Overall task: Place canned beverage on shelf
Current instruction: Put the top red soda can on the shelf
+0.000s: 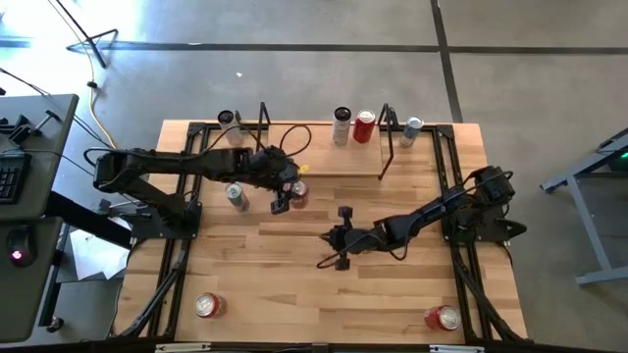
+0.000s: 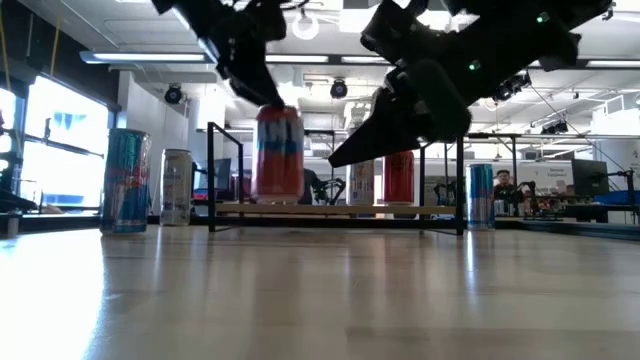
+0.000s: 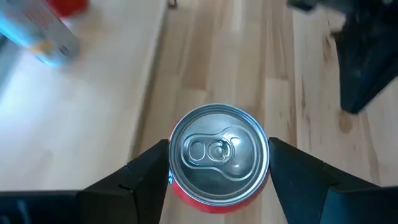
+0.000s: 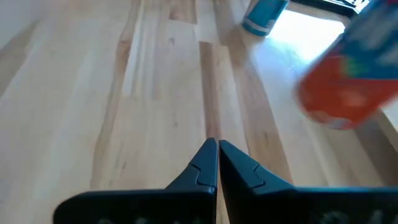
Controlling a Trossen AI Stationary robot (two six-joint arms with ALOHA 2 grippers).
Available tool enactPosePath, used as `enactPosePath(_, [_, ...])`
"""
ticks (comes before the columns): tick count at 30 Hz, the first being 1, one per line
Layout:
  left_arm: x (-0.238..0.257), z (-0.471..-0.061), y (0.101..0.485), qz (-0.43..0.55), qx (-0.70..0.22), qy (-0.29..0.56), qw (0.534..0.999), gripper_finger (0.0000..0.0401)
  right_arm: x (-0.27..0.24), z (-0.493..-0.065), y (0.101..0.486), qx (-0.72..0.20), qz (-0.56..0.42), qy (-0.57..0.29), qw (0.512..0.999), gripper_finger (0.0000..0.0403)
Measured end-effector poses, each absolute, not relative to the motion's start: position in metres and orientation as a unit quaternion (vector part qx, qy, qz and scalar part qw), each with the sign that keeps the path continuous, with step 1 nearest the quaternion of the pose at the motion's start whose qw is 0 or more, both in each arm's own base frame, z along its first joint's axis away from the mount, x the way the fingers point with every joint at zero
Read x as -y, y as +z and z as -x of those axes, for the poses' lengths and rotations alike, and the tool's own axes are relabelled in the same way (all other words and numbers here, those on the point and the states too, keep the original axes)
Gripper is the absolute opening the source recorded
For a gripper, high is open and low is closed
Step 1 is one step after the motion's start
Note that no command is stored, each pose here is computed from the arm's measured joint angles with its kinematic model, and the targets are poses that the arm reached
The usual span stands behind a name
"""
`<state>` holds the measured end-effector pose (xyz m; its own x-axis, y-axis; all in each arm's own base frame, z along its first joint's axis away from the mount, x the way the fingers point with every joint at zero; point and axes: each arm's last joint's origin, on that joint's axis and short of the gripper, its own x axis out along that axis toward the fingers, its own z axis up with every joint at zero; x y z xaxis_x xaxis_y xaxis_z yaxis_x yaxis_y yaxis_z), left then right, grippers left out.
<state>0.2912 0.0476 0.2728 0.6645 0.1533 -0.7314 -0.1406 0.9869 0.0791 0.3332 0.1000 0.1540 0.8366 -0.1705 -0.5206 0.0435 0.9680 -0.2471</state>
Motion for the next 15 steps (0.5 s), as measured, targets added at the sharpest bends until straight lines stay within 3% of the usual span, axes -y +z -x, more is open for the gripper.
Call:
enactPosePath(7, [-0.070, -0.294, 0.303, -0.029, -0.365, 0.107, 0.925, 0.0226, -0.113, -0.328, 0.154, -0.280, 0.125, -0.049, 0.950, 0.0000])
enactPosePath(15, [-0.117, -0.301, 0.291, -0.021, -0.355, 0.133, 0.925, 0.0226, -0.113, -0.328, 0.154, -0.280, 0.129, -0.048, 0.950, 0.0000])
